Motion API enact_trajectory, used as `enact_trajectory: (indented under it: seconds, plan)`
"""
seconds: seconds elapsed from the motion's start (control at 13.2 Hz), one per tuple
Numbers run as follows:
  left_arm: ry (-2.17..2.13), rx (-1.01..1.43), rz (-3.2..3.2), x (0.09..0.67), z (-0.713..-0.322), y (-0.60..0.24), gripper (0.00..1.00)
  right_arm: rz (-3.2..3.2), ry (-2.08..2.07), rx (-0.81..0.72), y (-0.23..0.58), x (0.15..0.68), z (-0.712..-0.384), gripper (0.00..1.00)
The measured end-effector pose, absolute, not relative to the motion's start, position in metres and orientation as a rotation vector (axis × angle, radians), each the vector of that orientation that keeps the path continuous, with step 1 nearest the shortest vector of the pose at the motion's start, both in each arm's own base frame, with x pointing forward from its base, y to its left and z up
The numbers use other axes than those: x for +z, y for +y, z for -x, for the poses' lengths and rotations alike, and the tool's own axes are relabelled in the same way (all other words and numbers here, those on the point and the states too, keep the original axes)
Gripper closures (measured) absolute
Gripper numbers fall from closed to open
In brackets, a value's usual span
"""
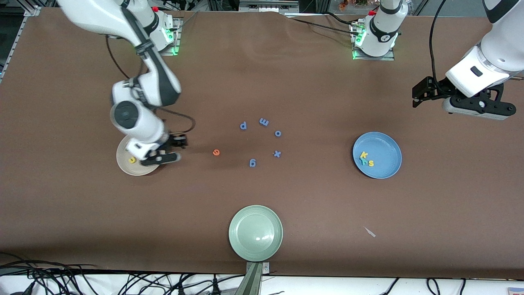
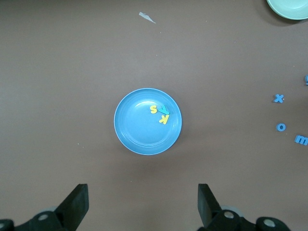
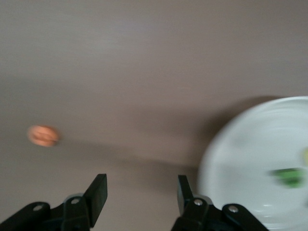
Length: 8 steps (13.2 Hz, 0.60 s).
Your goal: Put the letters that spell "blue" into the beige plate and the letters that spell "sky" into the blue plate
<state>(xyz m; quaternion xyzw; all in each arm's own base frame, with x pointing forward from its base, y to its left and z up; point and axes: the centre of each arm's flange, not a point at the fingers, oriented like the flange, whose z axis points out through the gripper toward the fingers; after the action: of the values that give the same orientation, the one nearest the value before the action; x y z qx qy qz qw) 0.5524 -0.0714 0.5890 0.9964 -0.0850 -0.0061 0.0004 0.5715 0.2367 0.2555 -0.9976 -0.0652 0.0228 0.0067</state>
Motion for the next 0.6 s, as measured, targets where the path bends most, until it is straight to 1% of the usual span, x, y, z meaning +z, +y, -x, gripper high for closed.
enact_trajectory:
  seconds: [0.23, 0.45, 0.6]
  plan:
    - [-0.263, -0.02, -3.13, 0.589, -0.553, -0.071, 0.0, 3.094, -0.048, -0.004, 0.309, 0.219, -0.557, 0.33]
    - [-0.253, -0.022, -3.13, 0.589, -0.553, -0.068, 0.0, 3.064, 0.014, -0.053, 0.329, 0.178, -0.556, 0.33]
    - [-0.257, -0.022, -3.13, 0.589, -0.553, -0.069, 0.0, 3.062, 0.021, -0.056, 0.329, 0.173, -0.557, 0.33]
